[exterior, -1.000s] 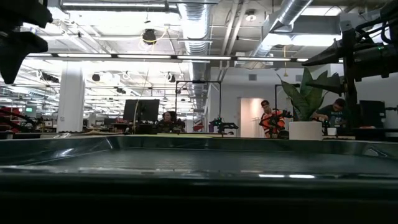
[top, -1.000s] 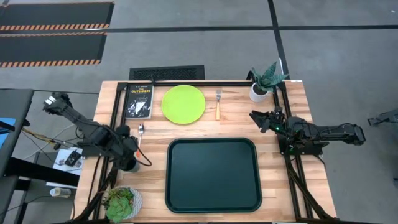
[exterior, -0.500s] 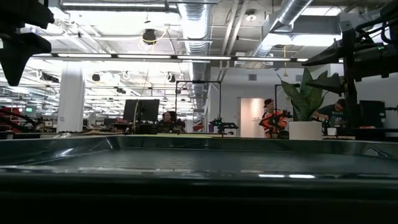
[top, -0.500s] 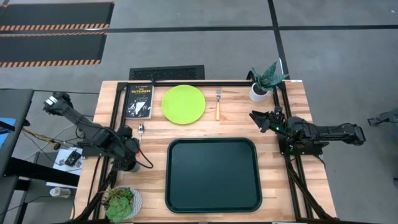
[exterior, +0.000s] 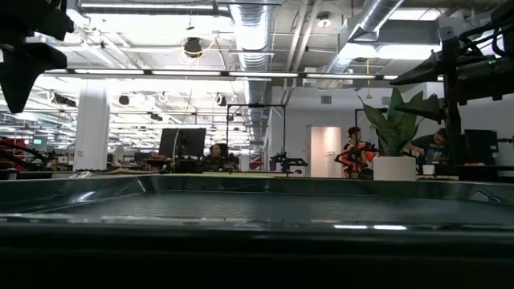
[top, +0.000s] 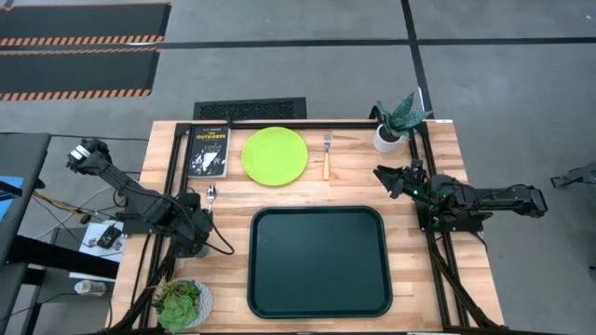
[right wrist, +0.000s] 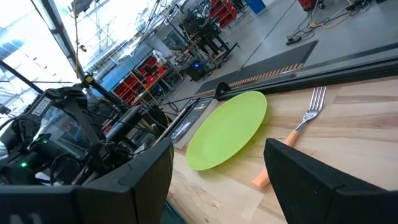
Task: Pick and place plate/cup/fork/spoon on tray
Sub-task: Put the light green plate on the bottom right of the black serving tray
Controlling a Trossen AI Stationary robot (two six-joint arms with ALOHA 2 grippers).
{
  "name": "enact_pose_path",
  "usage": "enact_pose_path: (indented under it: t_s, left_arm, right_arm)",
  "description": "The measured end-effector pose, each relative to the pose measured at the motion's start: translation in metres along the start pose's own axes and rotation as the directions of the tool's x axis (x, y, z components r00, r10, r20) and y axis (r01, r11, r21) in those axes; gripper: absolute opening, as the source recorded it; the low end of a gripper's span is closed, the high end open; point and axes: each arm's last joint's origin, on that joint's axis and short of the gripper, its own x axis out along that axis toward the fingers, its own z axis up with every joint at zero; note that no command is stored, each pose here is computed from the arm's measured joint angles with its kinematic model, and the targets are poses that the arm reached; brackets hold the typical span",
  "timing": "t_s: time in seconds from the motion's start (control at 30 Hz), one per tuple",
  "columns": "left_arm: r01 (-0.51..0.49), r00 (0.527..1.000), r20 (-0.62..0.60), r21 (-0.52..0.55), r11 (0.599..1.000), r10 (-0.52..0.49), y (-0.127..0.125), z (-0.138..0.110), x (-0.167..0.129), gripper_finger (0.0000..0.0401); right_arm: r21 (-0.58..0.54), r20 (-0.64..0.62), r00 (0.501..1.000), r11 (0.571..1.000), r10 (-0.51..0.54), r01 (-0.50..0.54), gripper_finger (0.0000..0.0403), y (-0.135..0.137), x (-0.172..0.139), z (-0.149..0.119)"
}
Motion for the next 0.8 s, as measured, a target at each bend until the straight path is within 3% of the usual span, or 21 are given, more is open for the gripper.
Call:
enact_pose_path:
  t_s: [0.2, 0.4, 0.53, 0.63, 0.8]
  left_arm:
    - [0.046, 0.998, 0.057, -0.117, 0.992, -0.04, 0.001, 0.003, -0.015, 0.0306]
    - [0.124, 0.979, 0.192, -0.281, 0.952, -0.071, 0.009, 0.004, -0.042, 0.0306]
    - [0.138, 0.93, 0.365, -0.43, 0.892, 0.032, 0.021, 0.004, -0.061, 0.0306]
    - [0.158, 0.859, 0.485, -0.552, 0.819, 0.161, 0.032, 0.009, -0.071, 0.0306]
    - [0.081, 0.773, 0.502, -0.685, 0.724, 0.388, 0.054, 0.024, -0.072, 0.0306]
  right_arm:
    - [0.0, 0.0, 1.0, 1.0, 0.0, 0.0, 0.0276, 0.0, 0.0, 0.0]
    - [0.0, 0.0, 1.0, 1.0, 0.0, 0.0, 0.0276, 0.0, 0.0, 0.0]
    - [-0.003, 0.001, 1.0, 1.0, 0.0, 0.0, 0.0276, 0.0, 0.0, 0.0]
    - [-0.003, 0.001, 1.0, 1.0, -0.001, 0.001, 0.0276, 0.0, 0.0, 0.0]
    - [-0.003, 0.001, 1.0, 1.0, -0.001, 0.001, 0.0276, 0.0, 0.0, 0.0]
